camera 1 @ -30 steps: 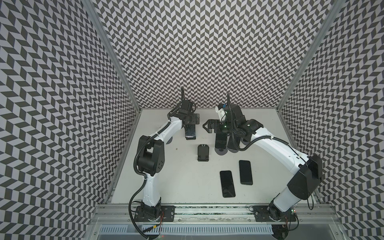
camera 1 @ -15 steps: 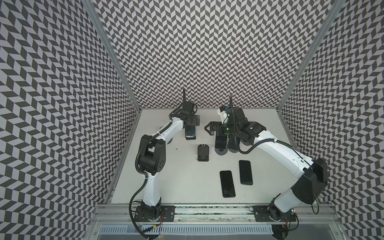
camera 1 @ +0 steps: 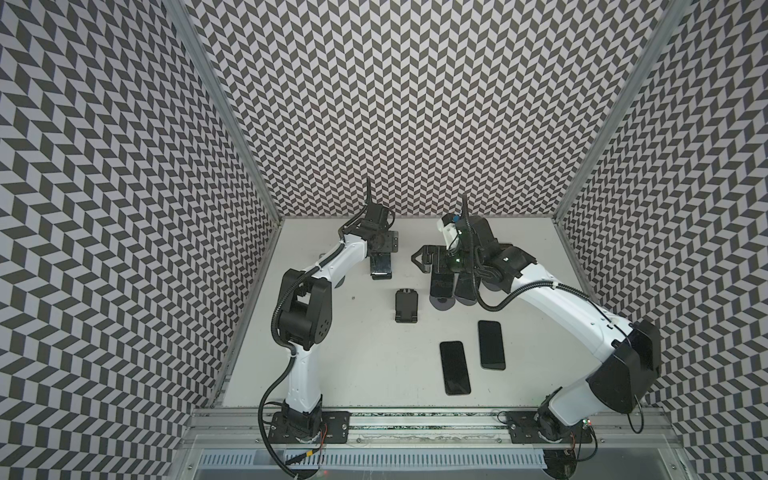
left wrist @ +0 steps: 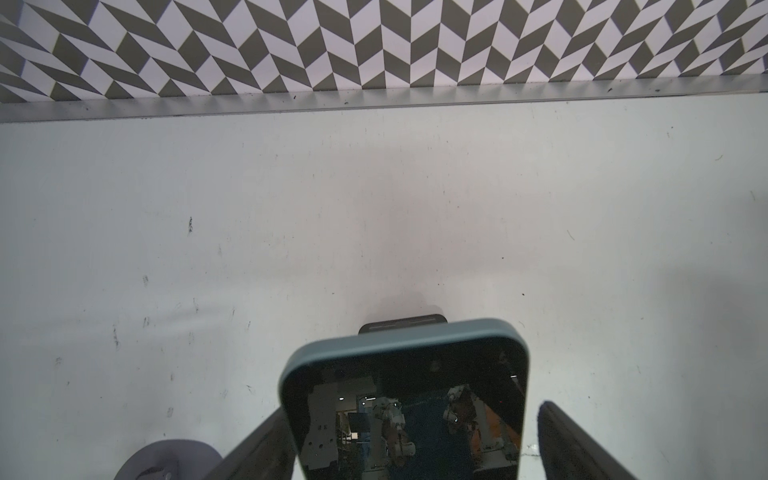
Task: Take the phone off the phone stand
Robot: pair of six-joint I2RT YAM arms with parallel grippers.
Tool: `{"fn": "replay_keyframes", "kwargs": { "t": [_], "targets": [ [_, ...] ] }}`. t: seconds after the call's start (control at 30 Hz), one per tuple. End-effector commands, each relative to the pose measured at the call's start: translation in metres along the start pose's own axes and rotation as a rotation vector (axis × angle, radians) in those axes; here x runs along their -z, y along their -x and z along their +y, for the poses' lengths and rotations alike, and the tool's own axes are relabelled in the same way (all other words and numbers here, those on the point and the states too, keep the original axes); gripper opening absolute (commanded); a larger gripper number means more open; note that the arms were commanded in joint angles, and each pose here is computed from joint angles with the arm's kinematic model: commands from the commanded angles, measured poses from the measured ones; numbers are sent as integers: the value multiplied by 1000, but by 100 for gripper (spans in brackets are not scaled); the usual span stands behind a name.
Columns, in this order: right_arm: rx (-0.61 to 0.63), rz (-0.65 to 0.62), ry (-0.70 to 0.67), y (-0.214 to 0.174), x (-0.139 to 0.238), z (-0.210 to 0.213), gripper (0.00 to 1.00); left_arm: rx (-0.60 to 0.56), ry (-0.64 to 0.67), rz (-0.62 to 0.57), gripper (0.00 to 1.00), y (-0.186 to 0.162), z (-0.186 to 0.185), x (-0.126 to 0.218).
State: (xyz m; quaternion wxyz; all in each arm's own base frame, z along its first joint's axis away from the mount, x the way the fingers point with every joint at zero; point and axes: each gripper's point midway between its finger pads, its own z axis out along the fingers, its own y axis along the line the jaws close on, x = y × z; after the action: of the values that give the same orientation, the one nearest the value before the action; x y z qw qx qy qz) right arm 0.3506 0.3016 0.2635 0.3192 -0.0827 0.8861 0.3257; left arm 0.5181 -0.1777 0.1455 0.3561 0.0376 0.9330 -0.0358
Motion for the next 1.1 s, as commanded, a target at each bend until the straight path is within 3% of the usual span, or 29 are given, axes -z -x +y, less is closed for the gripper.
{"fn": "replay_keyframes", "kwargs": {
  "t": [0.0,0.63,1.07],
  "targets": [
    [21,-69,28,14,11,10,98,-25,13,17,89,-3,-3,-7],
    [22,-49,35,5,7,7,98,-36,16,51,76,-12,-2,-11],
    [20,-46,32,3,7,6,98,-35,10,52,75,-14,-3,-10]
  ]
}}
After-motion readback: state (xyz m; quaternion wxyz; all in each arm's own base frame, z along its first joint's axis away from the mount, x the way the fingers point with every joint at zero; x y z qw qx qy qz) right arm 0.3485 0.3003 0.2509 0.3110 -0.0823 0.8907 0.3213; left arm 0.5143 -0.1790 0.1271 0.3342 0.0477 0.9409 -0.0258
